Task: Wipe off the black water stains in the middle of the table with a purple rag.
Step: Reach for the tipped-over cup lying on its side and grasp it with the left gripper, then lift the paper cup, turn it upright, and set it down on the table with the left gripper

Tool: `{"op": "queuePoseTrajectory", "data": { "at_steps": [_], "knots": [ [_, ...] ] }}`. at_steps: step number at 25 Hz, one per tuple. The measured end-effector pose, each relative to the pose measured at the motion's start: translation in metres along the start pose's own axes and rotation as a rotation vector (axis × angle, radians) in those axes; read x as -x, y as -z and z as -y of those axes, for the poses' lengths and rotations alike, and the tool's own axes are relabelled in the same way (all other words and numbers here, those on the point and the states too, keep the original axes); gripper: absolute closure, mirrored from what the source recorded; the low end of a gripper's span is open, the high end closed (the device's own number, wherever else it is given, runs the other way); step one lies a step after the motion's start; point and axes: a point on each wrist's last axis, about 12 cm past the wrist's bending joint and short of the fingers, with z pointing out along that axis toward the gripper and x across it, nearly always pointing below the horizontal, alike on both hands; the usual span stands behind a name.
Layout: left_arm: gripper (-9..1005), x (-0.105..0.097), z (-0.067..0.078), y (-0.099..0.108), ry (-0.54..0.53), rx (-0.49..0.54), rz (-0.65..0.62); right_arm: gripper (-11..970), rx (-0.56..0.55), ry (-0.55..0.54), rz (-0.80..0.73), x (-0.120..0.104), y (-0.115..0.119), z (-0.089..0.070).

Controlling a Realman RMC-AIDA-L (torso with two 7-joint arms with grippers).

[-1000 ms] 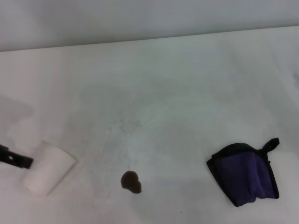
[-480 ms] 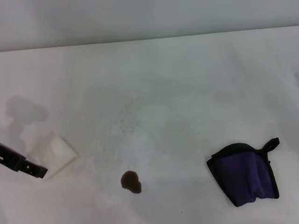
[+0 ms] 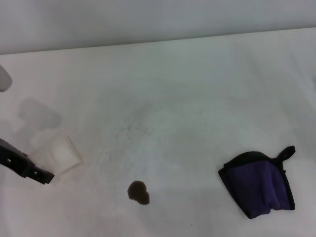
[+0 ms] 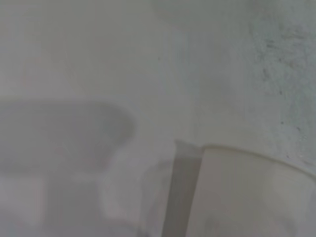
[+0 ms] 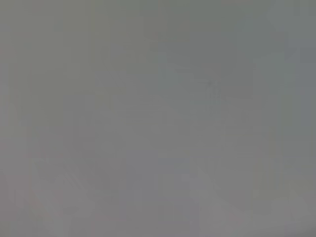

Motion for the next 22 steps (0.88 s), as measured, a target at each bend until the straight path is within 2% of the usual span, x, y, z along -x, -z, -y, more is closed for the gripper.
{"op": "queuePoseTrajectory", "data": {
  "at_steps": [11, 19, 22],
  "knots": [
    [109, 0.013, -0.001, -0.003, -0.073, 0.041, -0.001, 102, -0.016, -0.002, -0.012, -0.003, 0.000, 0.001],
    [124, 0.017, -0.002, -0.003, -0.089, 0.058, 0.009, 102, -0.017, -0.006, -0.016, -0.005, -0.003, 0.000],
    [197, 0.019, -0.003, -0.002, -0.090, 0.070, 0.021, 102, -0.014, -0.004, -0.018, -0.005, -0.004, -0.001]
  ]
}}
